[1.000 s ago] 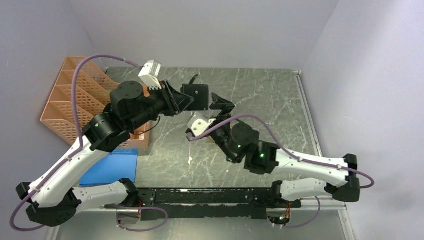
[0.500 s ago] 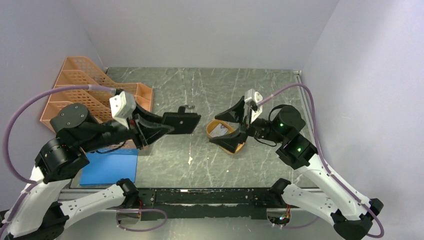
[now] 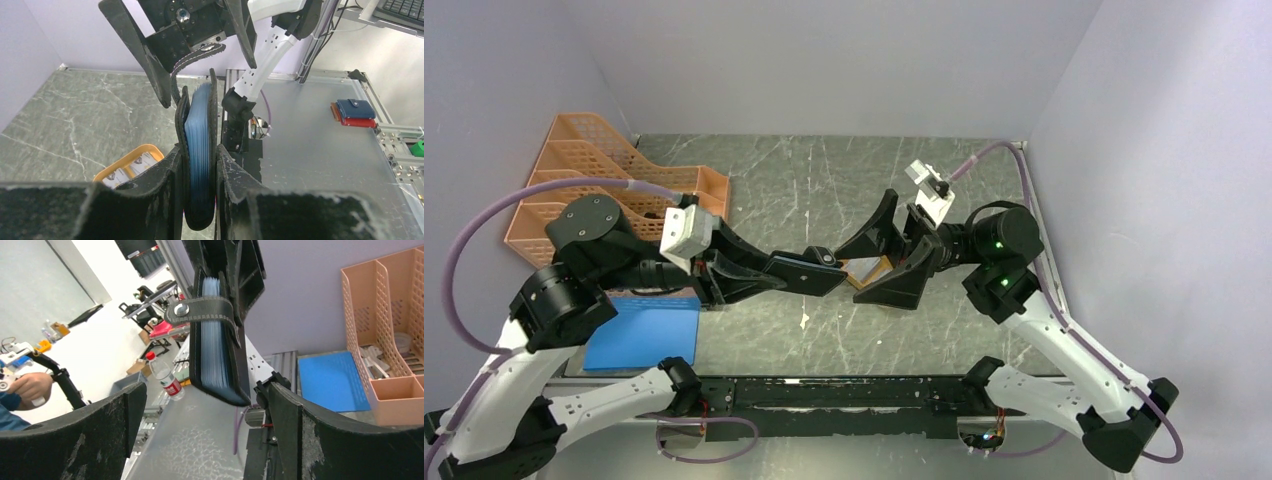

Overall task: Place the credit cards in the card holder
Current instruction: Close the card holder at the center of the board.

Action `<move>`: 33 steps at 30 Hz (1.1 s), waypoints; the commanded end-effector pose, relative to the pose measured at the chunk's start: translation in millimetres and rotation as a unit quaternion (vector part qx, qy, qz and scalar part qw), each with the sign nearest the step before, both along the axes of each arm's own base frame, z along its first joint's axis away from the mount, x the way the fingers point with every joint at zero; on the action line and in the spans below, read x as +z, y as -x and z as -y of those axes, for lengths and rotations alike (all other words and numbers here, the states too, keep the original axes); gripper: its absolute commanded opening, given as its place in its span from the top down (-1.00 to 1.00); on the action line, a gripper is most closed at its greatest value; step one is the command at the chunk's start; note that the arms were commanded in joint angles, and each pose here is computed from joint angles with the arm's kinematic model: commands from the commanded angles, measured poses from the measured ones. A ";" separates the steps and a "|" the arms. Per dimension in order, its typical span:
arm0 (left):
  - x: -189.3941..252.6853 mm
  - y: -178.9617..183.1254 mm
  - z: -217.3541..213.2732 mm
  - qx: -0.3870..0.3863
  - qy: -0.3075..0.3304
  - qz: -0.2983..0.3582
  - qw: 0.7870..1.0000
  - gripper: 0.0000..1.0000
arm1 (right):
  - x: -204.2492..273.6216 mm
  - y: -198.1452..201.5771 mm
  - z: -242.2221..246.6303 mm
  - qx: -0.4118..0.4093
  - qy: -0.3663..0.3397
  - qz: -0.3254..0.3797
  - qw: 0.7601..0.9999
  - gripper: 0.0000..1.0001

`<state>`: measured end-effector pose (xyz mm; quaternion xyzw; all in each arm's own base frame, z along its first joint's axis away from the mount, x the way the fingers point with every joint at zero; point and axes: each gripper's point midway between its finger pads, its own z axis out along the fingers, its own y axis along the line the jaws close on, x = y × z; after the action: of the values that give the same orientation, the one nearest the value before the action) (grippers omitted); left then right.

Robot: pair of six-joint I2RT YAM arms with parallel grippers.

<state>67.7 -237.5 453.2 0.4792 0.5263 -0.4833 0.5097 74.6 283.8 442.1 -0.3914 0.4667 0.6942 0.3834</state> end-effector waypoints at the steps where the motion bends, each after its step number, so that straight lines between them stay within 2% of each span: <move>1: 22.3 3.2 7.4 -0.025 0.034 0.020 0.999 0.90 | 22.2 9.9 3.9 0.027 -0.009 0.006 1.000 -0.87; 4: 25.7 1.6 10.7 -0.027 0.040 0.019 0.999 0.90 | 20.8 3.1 -1.6 0.020 0.001 -0.004 1.000 -0.78; 13: 26.7 -6.1 18.7 -0.024 0.043 0.014 0.999 0.90 | 11.9 -2.2 -17.3 0.017 0.024 -0.019 0.999 -0.36; 21: 29.0 -9.6 19.3 -0.015 0.050 0.013 0.999 0.90 | 8.7 -0.4 -24.9 0.021 0.024 -0.034 0.999 0.38; 24: 29.4 -10.4 20.8 -0.014 0.055 0.007 0.998 0.90 | 12.0 0.9 -27.1 0.020 0.012 -0.038 0.999 0.79; 25: 30.2 -11.9 21.2 -0.010 0.059 0.004 0.998 0.76 | 16.3 1.8 -26.3 0.016 -0.001 -0.035 0.999 0.90; 26: 31.5 -14.2 21.0 -0.003 0.065 0.001 0.998 0.48 | 20.0 1.7 -25.3 0.011 -0.012 -0.037 0.999 1.00; 28: 32.0 -22.2 19.3 0.026 0.080 -0.015 0.996 -0.30 | 31.2 -3.7 -21.7 -0.015 -0.045 -0.043 0.998 1.00; 29: 33.3 -25.7 17.2 0.042 0.094 -0.026 0.994 -0.78 | 36.0 -5.5 -19.3 -0.026 -0.060 -0.048 0.997 1.00; 30: 33.0 -29.0 14.7 0.057 0.109 -0.037 0.992 -0.92 | 40.6 -8.6 -17.4 -0.037 -0.075 -0.054 0.995 1.00; 33: 36.6 -32.2 5.0 0.087 0.168 -0.077 0.979 -0.94 | 51.9 -17.7 -9.4 -0.072 -0.124 -0.071 0.987 1.00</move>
<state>88.1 -252.7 466.9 0.3979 0.5284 -0.5235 0.5371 85.4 310.3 454.8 -0.3299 0.4808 0.7169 0.3822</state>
